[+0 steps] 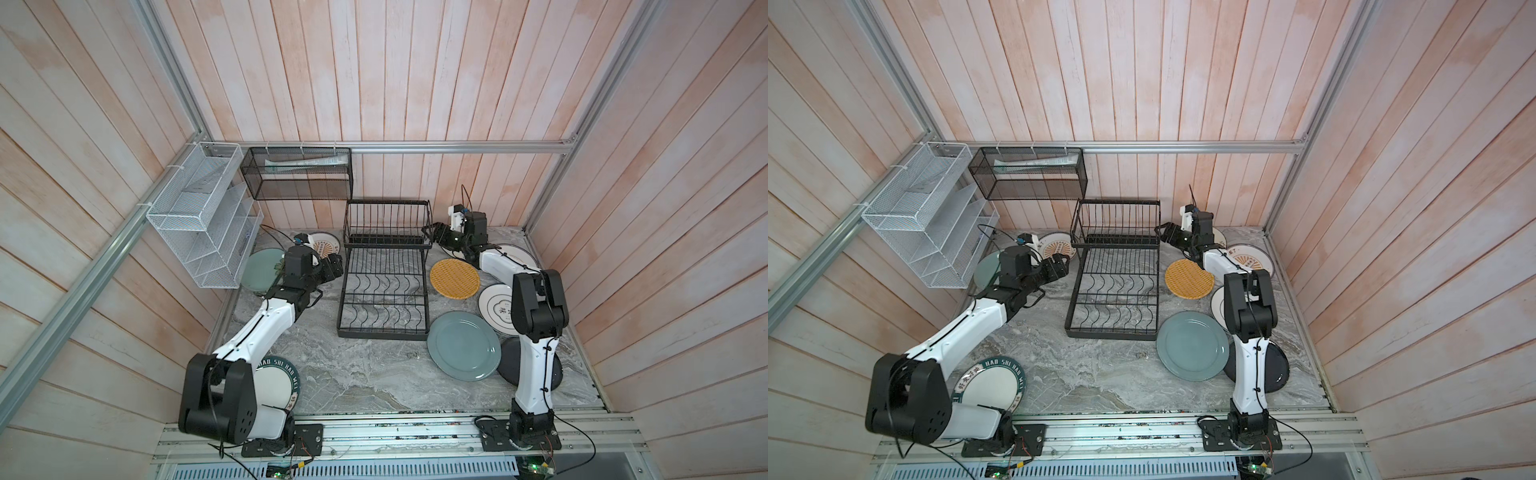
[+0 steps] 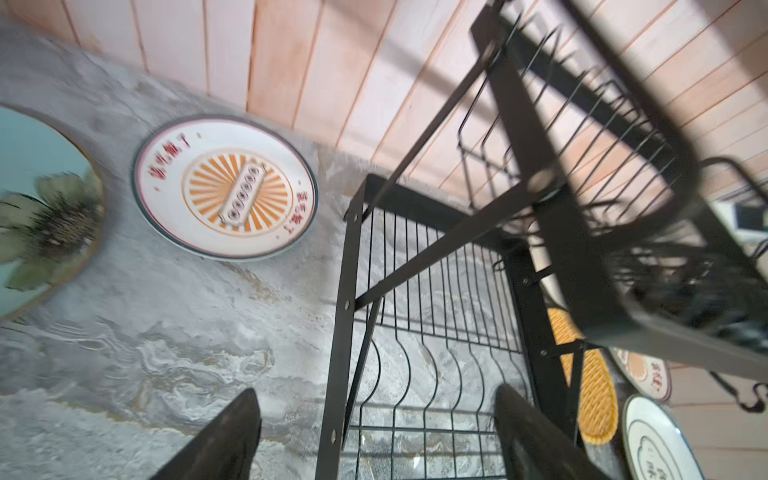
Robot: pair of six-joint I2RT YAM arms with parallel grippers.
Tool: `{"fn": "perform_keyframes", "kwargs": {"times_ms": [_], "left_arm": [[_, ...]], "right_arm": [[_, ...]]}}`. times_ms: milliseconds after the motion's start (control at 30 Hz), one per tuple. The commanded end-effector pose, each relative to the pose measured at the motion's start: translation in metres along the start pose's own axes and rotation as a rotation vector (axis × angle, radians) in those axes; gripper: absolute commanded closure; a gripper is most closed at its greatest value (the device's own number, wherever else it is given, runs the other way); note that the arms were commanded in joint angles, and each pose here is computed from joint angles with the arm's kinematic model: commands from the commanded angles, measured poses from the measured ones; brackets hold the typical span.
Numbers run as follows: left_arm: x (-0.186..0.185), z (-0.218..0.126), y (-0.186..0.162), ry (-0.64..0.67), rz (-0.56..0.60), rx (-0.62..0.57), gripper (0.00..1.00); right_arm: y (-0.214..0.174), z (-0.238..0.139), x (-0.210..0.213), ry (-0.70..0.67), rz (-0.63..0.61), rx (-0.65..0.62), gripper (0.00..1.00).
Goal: Load the plates into the dish rack
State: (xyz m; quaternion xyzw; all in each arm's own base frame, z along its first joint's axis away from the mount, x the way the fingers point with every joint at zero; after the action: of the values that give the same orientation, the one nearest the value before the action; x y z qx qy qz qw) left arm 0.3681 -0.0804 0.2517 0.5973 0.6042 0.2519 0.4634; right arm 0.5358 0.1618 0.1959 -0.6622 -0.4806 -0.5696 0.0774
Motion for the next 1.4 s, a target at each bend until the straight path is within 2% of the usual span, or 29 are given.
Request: {"fn": "perform_keyframes", "kwargs": {"times_ms": [0, 167, 267, 367, 500, 567, 700, 867, 1100, 1367], "left_arm": [[0.008, -0.034, -0.015, 0.054, -0.023, 0.05, 0.08], [0.023, -0.093, -0.028, 0.127, -0.111, 0.051, 0.0], [0.047, -0.127, -0.055, 0.306, -0.288, 0.056, 0.0], [0.064, -0.149, -0.085, 0.427, -0.446, 0.091, 0.0], [0.079, -0.164, -0.125, 0.578, -0.584, 0.205, 0.0], [0.083, -0.167, -0.143, 0.628, -0.621, 0.267, 0.0], [0.085, -0.162, -0.178, 0.651, -0.704, 0.368, 0.0], [0.088, -0.148, -0.196, 0.612, -0.727, 0.353, 0.0], [0.096, -0.129, -0.21, 0.624, -0.712, 0.377, 0.0], [0.096, -0.115, -0.221, 0.566, -0.739, 0.36, 0.0]], "right_arm": [[0.03, -0.038, 0.012, -0.01, 0.016, -0.15, 0.27], [0.022, -0.076, 0.024, 0.004, 0.02, -0.203, 0.25], [0.009, -0.102, 0.027, -0.003, 0.037, -0.236, 0.23], [-0.008, -0.128, 0.029, -0.016, 0.056, -0.268, 0.2], [-0.047, -0.163, 0.031, -0.028, 0.065, -0.289, 0.09], [-0.067, -0.177, 0.038, -0.032, 0.039, -0.289, 0.03], [-0.11, -0.192, 0.057, -0.033, -0.08, -0.234, 0.02], [-0.15, -0.207, 0.065, 0.015, -0.162, -0.165, 0.02], [-0.194, -0.221, 0.068, 0.127, -0.253, 0.014, 0.02], [-0.217, -0.232, 0.061, 0.174, -0.258, 0.065, 0.02]]}}
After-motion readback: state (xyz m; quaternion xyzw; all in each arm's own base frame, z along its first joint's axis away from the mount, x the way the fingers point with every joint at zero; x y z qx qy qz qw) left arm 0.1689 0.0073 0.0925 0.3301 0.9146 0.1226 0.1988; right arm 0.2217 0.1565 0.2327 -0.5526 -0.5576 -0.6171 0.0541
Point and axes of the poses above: each gripper's point midway between its finger pads, its own z axis out along the fingers, its own x axis along the line the jaws close on, y = z × x, the point moved 6 cm from there along -z, back along the fingers, and after that the axes turned 13 degrees about z, right-handed, at the moved point
